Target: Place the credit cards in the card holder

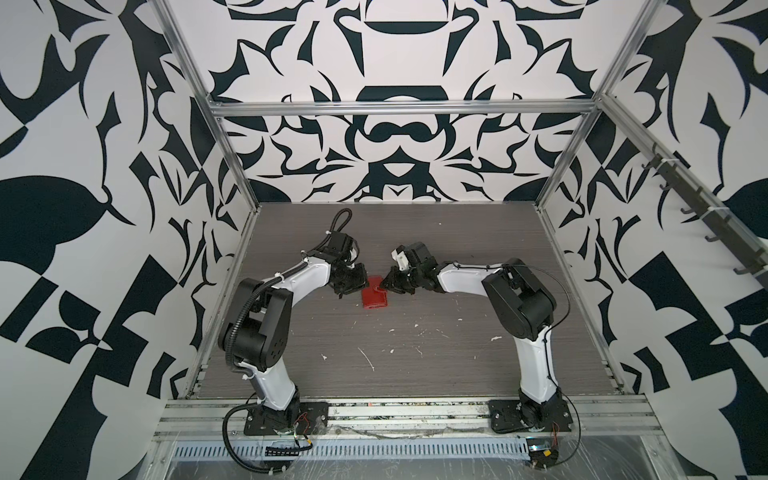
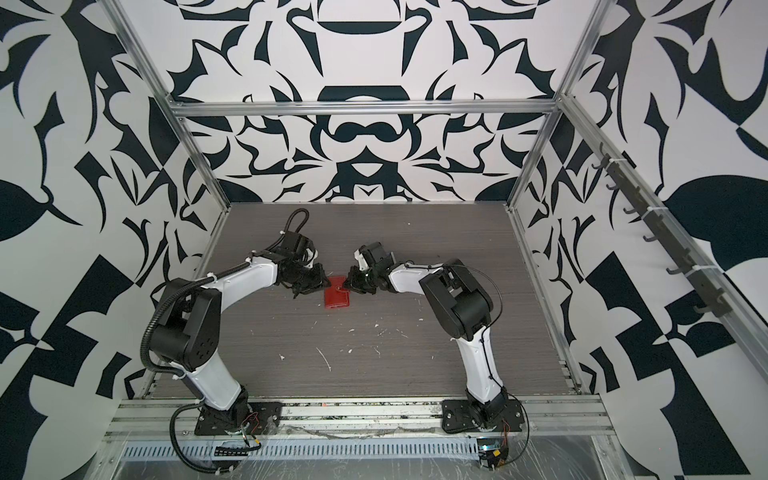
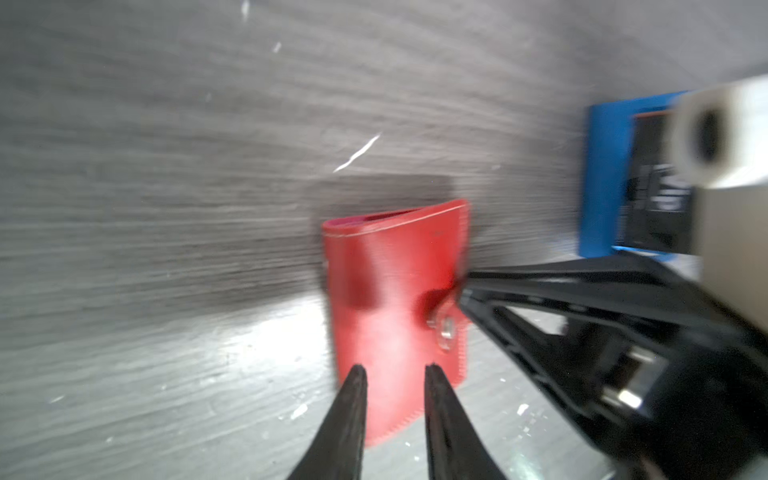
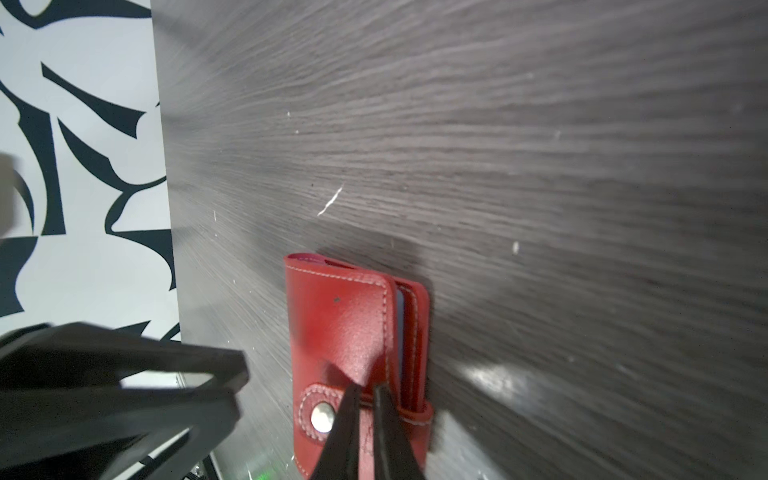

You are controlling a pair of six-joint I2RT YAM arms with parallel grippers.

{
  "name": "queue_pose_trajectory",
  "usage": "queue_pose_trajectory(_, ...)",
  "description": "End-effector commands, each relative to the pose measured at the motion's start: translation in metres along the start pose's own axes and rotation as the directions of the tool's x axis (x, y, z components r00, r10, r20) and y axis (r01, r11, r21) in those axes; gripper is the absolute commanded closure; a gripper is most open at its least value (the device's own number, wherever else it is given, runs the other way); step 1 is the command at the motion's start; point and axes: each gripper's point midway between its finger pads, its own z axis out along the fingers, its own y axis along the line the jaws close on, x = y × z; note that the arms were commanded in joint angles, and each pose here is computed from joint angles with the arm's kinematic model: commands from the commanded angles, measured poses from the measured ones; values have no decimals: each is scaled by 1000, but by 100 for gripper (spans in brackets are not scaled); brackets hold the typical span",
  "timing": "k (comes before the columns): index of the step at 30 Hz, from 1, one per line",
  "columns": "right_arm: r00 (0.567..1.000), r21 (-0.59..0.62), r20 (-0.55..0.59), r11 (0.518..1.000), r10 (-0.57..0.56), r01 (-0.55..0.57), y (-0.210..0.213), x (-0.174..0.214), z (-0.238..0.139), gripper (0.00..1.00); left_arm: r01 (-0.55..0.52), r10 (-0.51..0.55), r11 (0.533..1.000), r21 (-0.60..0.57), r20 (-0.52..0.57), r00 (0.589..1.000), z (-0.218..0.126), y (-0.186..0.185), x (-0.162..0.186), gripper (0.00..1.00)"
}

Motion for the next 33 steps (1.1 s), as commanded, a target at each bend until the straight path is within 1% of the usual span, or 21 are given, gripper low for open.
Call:
queue_pose_trajectory(1,1000,3,-13,1000,-2,2,-1,6,3,90,-27,27,998,61,-1,1000,-8,-18,-4,70)
queue_pose_trajectory(6,1000,9,-17,1000,0,0,-4,7,4,90,6,-1,992,125,-39,999,6,-26,-5,70)
queue_pose_trajectory(13,1000,11,-17,1000,-1,2,-4,6,4,90,53,-43,992,119,-83,996,25,-20,-2,71)
queue_pose_trajectory(19,1000,12,-19,1000,0,1,-3,5,4,91,67,-56,992,107,-102,993,32,-14,3,75)
queue_pose_trajectory(22,1000,10,-20,1000,0,1,-3,5,5,91,73,-62,992,102,-111,992,35,-13,4,79)
queue_pose_trajectory(24,1000,11,-21,1000,-2,2,-3,5,5,91,80,-68,992,101,-117,991,36,-11,6,84)
queue_pose_trajectory(26,1000,12,-22,1000,-1,2,-2,5,4,91,84,-71,991,104,-119,990,37,-11,7,85)
queue_pose_trajectory(29,1000,12,-23,1000,-2,3,-2,5,5,91,86,-73,990,110,-121,990,38,-12,7,90)
queue_pose_trajectory(31,1000,10,-23,1000,-4,4,-1,5,4,91,86,-72,990,111,-119,990,37,-13,6,97)
queue_pose_trajectory(33,1000,11,-23,1000,-5,5,-1,4,4,91,83,-70,990,116,-114,991,35,-14,5,100)
